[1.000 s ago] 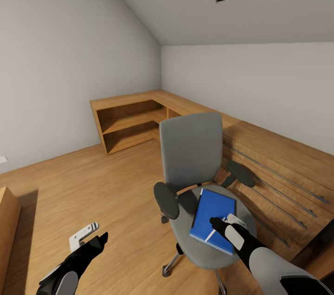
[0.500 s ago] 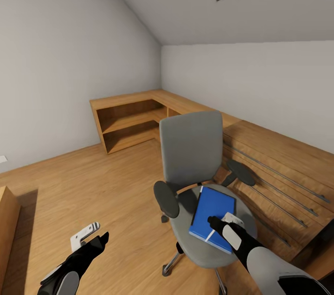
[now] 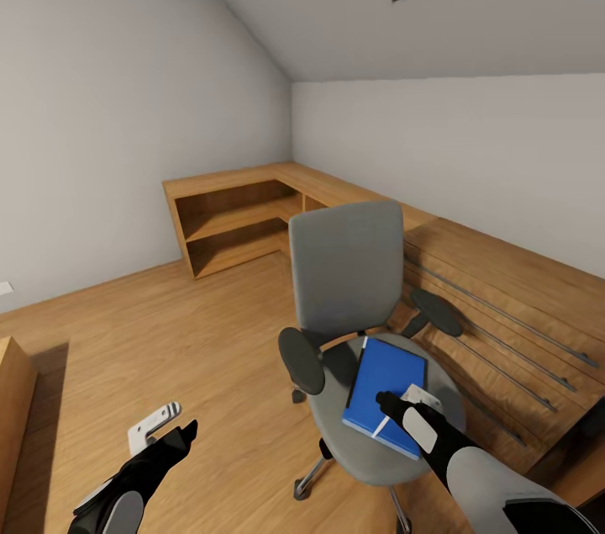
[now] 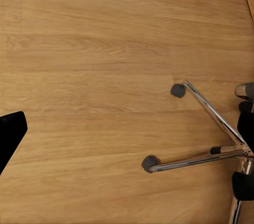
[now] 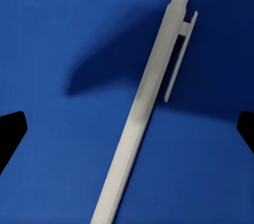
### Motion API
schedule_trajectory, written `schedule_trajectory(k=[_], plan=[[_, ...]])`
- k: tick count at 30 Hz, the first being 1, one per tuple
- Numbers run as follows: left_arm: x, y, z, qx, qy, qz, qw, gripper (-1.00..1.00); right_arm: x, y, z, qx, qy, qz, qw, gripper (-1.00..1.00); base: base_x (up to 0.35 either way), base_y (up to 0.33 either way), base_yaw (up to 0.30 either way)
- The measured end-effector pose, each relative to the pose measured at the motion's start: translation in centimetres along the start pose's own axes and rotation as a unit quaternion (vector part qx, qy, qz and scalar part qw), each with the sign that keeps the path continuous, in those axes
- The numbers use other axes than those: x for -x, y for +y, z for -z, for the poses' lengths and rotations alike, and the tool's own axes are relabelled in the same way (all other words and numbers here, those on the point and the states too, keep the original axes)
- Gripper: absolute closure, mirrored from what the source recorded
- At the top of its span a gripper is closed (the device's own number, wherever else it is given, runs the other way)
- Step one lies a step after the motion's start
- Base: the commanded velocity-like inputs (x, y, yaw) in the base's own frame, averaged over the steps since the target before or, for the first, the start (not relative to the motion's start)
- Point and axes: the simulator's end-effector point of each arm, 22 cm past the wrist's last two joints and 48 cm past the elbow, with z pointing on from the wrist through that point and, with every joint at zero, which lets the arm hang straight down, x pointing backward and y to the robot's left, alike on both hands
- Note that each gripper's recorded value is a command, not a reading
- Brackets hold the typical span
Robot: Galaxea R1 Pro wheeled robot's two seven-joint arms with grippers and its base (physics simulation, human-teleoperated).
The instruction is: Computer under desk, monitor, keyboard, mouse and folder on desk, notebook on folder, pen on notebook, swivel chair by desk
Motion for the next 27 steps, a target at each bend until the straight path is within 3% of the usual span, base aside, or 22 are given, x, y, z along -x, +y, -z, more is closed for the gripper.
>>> schedule_trajectory(k=[27], plan=[[-0.36,0.04,-0.24,-0.001,0.002,-0.001,1.0,-1.0,0.36,0.19,-0.21,0.004,-0.005,-0.004,1.0,-1.0,0.0,0.0,0.0]])
